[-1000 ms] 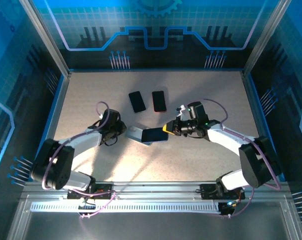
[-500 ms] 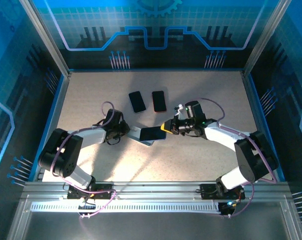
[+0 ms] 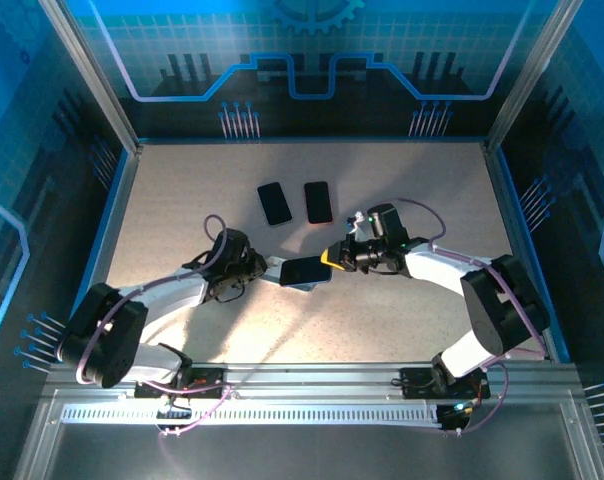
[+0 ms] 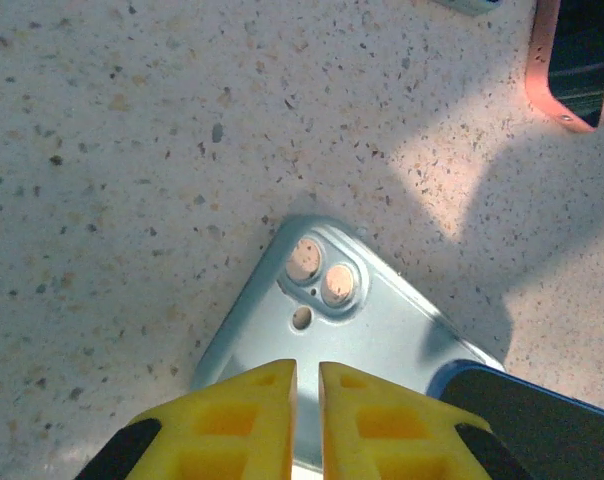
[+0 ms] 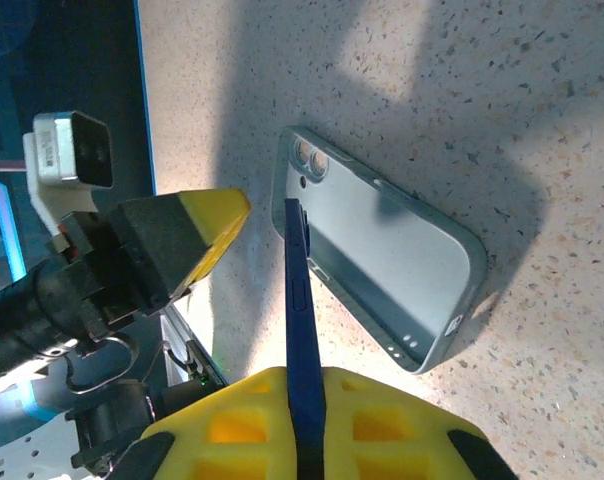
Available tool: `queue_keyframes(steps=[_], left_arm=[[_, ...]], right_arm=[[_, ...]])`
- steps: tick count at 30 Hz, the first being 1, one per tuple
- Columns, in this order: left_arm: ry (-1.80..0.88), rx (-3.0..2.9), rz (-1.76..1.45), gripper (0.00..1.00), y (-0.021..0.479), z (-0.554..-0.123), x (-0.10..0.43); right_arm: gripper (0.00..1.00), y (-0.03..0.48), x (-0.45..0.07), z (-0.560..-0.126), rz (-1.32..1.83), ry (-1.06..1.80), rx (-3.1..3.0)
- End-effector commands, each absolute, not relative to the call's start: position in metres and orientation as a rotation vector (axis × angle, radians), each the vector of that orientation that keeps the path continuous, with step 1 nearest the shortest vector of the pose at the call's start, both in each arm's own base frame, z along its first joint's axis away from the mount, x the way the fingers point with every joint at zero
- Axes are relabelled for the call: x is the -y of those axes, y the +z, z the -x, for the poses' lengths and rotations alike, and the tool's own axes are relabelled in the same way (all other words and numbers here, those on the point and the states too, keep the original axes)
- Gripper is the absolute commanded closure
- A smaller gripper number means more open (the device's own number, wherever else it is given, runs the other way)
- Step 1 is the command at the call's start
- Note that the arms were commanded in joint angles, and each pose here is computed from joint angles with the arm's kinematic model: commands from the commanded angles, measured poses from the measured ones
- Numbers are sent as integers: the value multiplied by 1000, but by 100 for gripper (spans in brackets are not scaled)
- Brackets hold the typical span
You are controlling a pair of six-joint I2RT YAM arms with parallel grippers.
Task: Put the phone into the phone case
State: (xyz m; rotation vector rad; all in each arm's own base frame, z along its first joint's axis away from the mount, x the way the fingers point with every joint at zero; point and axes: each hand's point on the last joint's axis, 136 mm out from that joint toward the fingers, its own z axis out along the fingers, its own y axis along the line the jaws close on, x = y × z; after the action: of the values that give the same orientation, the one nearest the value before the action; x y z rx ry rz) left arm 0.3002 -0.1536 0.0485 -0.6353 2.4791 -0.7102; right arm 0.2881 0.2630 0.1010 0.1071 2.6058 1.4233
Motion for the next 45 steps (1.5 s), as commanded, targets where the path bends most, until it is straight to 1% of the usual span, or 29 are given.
queue_keyframes(steps=[1,5,12,19,34,45], left_arm=[[-680,-2483,674,84,49,-289,145],[-644,-2459,674,84,53,-292,134],[-601,-2457,690,85,48,-302,120],[-572,-2454,686,85,40,-310,116],[-584,-2497,667,86,23,-311,124],[-588,-2541,614,87,14,-309,144]], right_arm=[[100,114,-277,-293,-51,1501,-2552],[100,115,-284,-298,-72,1532,-2528],[100,115,-296,-305,-95,1546,-2495],[100,102,-303,-307,-159,1563,-2494],[100,72,-294,-303,-256,1504,-2547],[100,57,-283,-301,-291,1422,-2600]])
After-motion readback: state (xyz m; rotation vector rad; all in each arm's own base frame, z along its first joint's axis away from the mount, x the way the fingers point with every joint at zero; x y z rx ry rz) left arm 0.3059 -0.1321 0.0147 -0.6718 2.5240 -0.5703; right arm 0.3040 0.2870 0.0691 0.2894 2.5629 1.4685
